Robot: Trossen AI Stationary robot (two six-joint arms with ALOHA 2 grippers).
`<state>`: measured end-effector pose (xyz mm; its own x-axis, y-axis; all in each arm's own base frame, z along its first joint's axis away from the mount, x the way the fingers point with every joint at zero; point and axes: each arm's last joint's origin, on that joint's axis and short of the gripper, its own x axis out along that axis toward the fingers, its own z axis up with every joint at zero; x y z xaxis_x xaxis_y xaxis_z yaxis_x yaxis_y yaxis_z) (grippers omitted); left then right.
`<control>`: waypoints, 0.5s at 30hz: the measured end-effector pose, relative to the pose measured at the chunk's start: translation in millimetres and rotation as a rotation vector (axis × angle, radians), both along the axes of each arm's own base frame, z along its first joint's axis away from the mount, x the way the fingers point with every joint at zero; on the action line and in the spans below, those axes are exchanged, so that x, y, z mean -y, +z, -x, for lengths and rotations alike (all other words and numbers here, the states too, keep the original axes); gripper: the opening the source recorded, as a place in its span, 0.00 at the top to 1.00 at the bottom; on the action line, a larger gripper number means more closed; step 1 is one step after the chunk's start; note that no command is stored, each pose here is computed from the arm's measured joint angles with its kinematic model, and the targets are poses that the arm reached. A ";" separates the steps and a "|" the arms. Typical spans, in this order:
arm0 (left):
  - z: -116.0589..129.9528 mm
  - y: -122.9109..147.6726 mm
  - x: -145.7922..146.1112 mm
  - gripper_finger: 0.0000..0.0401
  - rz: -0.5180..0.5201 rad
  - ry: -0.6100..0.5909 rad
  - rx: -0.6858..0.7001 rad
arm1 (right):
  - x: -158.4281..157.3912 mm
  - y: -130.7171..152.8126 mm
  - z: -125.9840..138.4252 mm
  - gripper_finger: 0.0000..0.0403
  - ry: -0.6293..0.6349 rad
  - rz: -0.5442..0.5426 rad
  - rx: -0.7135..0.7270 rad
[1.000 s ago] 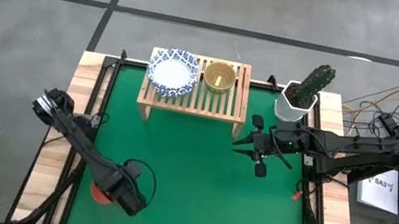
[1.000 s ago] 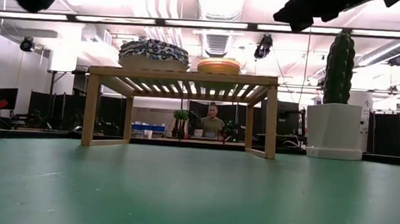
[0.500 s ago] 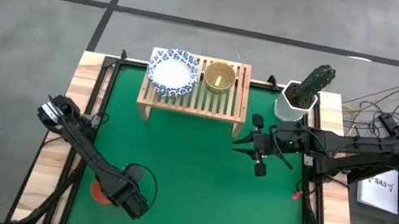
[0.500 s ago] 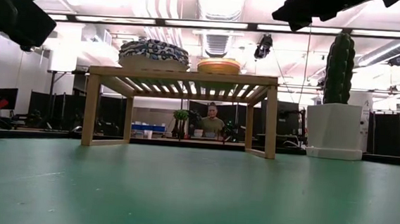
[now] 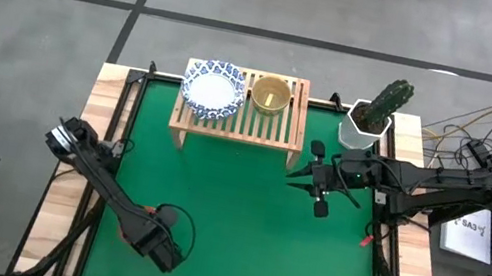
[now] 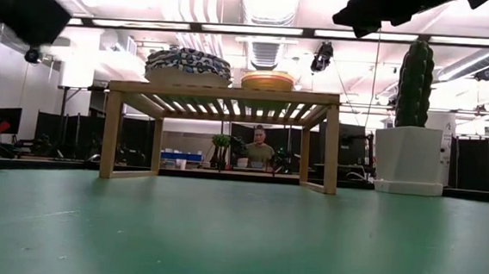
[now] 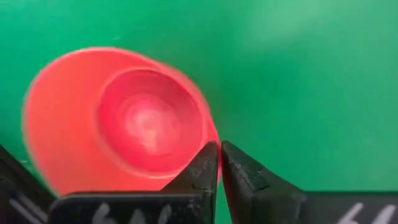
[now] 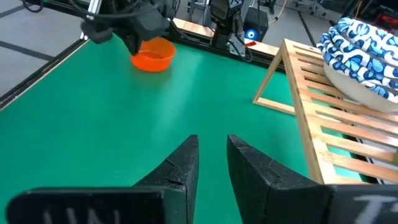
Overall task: Place and stack bowls onto a shelf
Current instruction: Stack the orange bowl on top of the yellow bowl on the shelf
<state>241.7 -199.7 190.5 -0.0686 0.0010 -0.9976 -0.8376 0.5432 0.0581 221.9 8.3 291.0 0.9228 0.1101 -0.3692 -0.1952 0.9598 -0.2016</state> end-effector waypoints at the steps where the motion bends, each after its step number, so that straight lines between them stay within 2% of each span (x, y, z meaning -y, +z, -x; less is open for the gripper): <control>1: -1.5 5.3 1.2 1.00 0.006 -0.025 0.005 | 0.0 0.0 0.0 0.82 -0.002 -0.005 -0.001; 4: -11.4 29.1 8.8 1.00 0.047 -0.185 0.074 | 0.0 -0.7 0.3 0.82 -0.011 -0.026 -0.011; 7: -21.9 59.0 15.3 1.00 0.043 -0.392 0.192 | -0.1 -2.7 1.1 0.83 -0.019 -0.045 -0.036; 11: -34.9 102.1 12.6 1.00 -0.086 -0.595 0.347 | -0.4 -6.7 3.6 0.83 -0.018 -0.045 -0.082; 15: -48.2 140.8 -6.8 1.00 -0.238 -0.675 0.432 | -0.3 -7.0 6.1 0.83 -0.018 -0.045 -0.081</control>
<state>289.9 -192.9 331.3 0.4112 0.1182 -0.9039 -0.3111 0.9502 -0.0172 215.8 8.6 284.0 0.8920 0.1117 -0.4381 -0.1916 0.9710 -0.1426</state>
